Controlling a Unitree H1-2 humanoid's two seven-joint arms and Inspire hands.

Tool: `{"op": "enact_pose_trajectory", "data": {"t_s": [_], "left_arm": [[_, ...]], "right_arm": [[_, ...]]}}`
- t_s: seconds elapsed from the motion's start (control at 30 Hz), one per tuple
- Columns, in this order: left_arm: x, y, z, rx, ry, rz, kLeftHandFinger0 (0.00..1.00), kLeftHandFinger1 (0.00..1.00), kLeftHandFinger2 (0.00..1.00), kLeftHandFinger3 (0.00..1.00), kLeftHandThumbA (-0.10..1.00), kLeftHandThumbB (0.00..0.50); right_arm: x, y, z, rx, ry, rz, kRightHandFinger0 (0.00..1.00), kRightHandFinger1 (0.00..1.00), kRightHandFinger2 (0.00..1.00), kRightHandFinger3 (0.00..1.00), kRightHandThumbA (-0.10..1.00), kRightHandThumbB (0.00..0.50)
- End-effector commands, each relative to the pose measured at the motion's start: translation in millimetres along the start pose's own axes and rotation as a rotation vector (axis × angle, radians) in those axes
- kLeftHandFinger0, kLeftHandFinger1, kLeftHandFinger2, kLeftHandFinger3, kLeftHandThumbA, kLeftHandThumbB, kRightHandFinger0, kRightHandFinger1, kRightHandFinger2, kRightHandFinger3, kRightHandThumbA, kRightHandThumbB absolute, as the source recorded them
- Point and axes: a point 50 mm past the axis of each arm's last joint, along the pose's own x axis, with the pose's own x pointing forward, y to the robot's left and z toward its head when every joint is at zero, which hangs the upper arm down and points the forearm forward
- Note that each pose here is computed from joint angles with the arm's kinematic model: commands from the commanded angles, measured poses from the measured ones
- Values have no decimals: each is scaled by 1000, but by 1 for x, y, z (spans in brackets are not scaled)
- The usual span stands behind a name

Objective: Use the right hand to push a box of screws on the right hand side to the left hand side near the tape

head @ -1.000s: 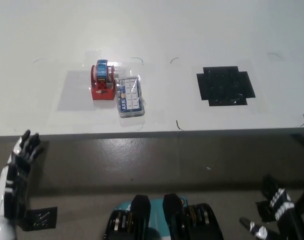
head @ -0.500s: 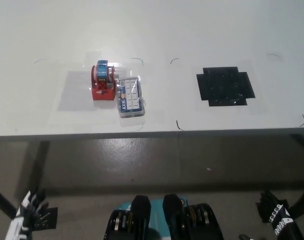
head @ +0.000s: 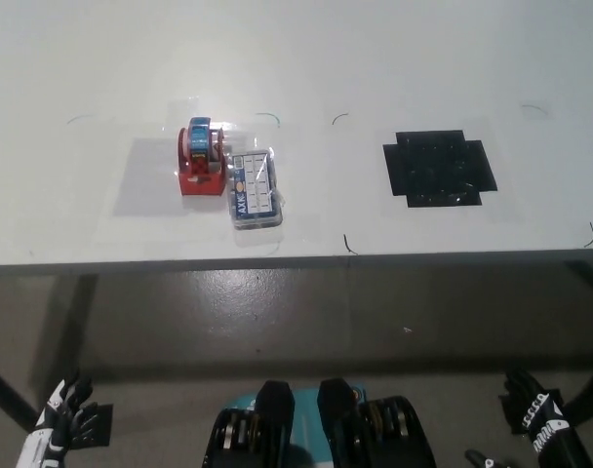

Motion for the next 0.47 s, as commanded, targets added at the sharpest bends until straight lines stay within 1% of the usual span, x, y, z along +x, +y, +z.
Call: {"op": "enact_pose_trajectory", "data": {"t_s": [0.0,0.03,0.1,0.13,0.17,0.2,0.23,0.3,0.33,0.37,0.4,0.43], "left_arm": [[9,7,5,28,-55,4,1000,1000,1000,1000,935,95],[11,8,5,27,-56,7,1000,1000,1000,1000,931,104],[13,9,5,40,-55,9,1000,1000,1000,1000,932,103],[14,10,3,41,-52,14,1000,1000,1000,1000,931,112],[14,11,2,40,-46,16,1000,1000,1000,1000,929,123],[15,12,0,42,-42,15,1000,1000,1000,1000,929,123],[15,13,-2,45,-33,12,1000,1000,1000,1000,929,127],[14,15,-5,42,-21,12,1000,1000,1000,1000,929,136],[14,15,-8,33,-11,18,1000,1000,1000,1000,917,132],[14,16,-9,32,-7,19,1000,1000,1000,1000,915,131],[14,17,-12,41,4,18,1000,1000,1000,1000,929,149],[14,17,-12,41,4,18,1000,1000,1000,1000,929,149]], "right_arm": [[11,-3,10,-13,-99,2,1000,1000,1000,1000,893,202],[14,-4,10,-25,-96,0,1000,1000,1000,1000,898,201],[17,-6,8,-37,-97,-4,1000,1000,1000,1000,903,203],[19,-7,6,-24,-82,-12,1000,1000,1000,1000,891,214],[21,-9,3,3,-68,-18,1000,1000,1000,1000,834,219],[22,-10,1,-11,-66,-19,1000,1000,1000,1000,852,223],[22,-12,-3,-30,-61,-18,1000,1000,1000,1000,872,216],[22,-14,-6,-33,-50,-16,1000,1000,1000,1000,874,208],[19,-16,-10,-23,-19,-13,1000,1000,1000,1000,877,223],[18,-17,-11,-19,-1,-12,1000,1000,1000,1000,880,221],[17,-18,-14,-25,14,-18,1000,1000,1000,1000,886,227],[17,-18,-14,-25,14,-18,1000,1000,1000,1000,886,227]]}}
